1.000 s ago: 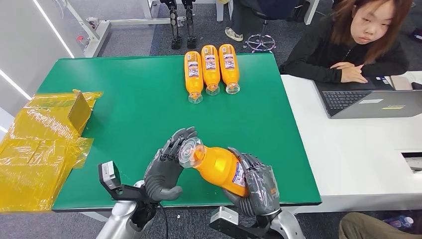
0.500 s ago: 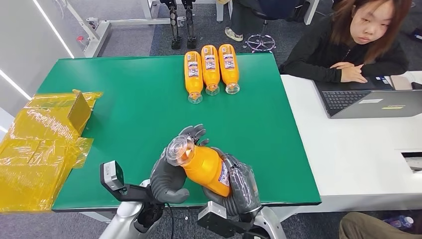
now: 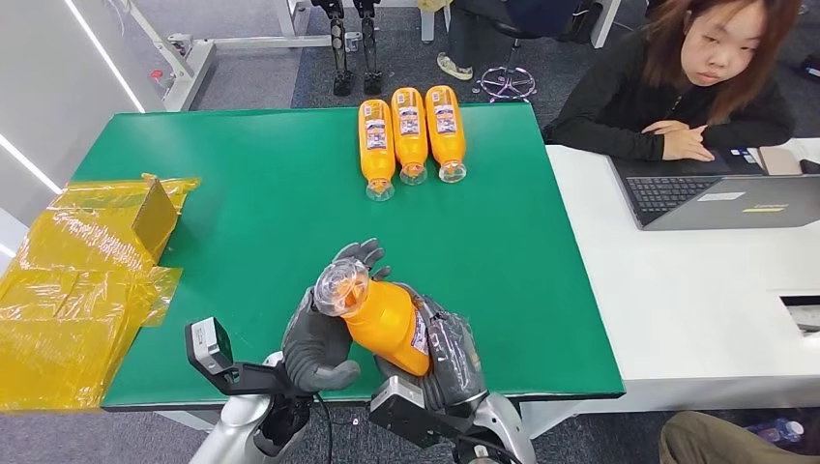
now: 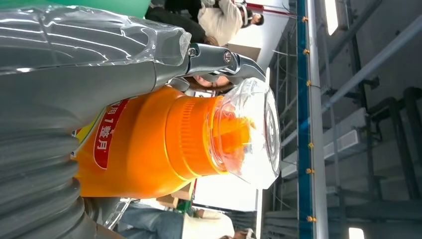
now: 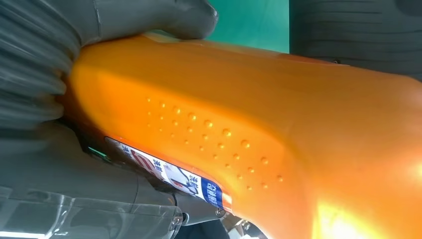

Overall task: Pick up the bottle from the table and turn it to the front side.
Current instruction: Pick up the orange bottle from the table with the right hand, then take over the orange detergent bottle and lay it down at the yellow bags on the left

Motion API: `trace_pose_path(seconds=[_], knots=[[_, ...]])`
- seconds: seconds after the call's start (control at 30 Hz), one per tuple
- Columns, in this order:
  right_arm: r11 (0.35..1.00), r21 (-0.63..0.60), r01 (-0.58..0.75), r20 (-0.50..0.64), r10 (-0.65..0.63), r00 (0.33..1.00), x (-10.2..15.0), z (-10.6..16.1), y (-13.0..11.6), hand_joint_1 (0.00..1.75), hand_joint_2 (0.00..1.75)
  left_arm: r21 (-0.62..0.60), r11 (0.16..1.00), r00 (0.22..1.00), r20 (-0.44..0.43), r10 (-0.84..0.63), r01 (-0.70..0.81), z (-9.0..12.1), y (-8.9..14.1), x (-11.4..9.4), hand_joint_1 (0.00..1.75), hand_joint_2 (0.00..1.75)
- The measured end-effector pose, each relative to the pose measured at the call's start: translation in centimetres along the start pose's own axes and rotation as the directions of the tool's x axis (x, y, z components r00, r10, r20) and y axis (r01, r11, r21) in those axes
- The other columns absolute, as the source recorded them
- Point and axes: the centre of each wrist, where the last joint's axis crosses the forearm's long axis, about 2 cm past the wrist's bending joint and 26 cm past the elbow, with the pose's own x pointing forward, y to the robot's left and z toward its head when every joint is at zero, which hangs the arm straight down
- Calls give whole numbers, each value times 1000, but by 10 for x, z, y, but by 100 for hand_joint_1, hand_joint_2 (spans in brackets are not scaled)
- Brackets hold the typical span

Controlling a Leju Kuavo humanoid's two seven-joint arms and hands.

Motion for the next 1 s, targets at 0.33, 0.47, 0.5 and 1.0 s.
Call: trace_pose_path(seconds=[0.33,0.47,0.5,1.0], knots=[[1000,22,15,-3,-15,1000,1,-5,5,175,175,28,999,1000,-11,-28,28,2,4,2,0,175],[999,42,22,-3,-22,1000,1,-7,6,175,175,45,998,999,-26,-36,37,3,6,1,0,175],[999,49,24,-2,-24,1000,1,-7,6,175,175,50,998,999,-32,-41,43,3,7,1,0,175],[997,68,33,-4,-33,999,1,-8,7,175,175,72,994,995,-60,-76,81,1,13,-1,0,175]])
